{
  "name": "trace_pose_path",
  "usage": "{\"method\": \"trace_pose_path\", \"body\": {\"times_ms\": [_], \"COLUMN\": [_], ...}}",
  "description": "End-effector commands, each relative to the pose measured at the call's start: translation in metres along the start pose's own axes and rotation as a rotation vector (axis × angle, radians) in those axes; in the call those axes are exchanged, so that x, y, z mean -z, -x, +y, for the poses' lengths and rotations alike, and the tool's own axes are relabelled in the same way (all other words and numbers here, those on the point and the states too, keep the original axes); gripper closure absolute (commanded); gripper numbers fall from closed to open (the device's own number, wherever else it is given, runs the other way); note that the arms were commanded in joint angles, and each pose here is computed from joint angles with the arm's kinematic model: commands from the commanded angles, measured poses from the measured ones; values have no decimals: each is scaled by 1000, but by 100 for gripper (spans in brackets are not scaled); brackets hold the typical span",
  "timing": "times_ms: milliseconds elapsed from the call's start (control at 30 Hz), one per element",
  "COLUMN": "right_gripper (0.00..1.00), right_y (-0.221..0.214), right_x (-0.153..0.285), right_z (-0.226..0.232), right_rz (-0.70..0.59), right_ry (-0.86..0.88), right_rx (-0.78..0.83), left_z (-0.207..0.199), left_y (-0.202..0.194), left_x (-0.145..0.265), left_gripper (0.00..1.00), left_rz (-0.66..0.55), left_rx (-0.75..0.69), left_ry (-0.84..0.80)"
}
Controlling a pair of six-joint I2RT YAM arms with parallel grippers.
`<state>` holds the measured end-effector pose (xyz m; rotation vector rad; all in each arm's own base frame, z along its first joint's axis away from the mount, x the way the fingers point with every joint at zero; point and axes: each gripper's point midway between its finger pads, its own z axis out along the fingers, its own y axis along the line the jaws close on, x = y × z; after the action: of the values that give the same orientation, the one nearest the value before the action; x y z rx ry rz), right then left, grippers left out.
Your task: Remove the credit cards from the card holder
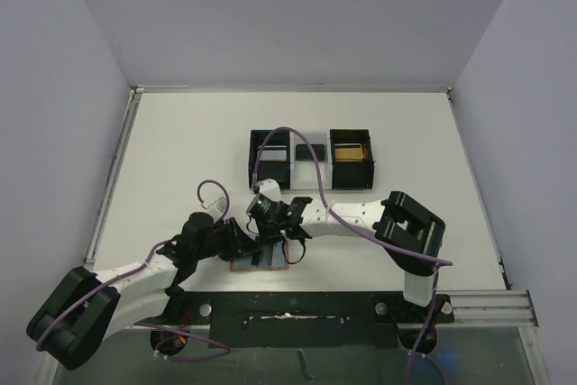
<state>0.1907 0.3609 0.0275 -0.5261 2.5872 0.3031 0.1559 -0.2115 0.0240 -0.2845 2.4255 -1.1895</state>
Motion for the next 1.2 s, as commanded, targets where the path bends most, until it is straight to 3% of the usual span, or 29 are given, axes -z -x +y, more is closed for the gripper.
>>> {"method": "trace_pose_path", "body": {"times_ms": [0,200,633,933,1167], "right_gripper": [67,67,63,43,50], "right_y": [-4,-4,6,55,28], "right_x": [6,7,12,56,56], "right_z": [-3,-4,-2,10,41], "right_rz": [3,-1,-21,-162,-140], "right_ry": [-1,-7,8,150,414], "right_rx": [10,11,18,-66,-243], "left_z": [-6,-4,16,9,2], "left_y": [0,4,18,13,17], "left_x": [-2,-3,14,9,9], "left_gripper": [71,100,100,100,100], "left_rz": [27,10,-104,-84,-94], "left_rx": [-20,-9,-32,-10,-8], "left_ry": [-16,0,128,61,35]}}
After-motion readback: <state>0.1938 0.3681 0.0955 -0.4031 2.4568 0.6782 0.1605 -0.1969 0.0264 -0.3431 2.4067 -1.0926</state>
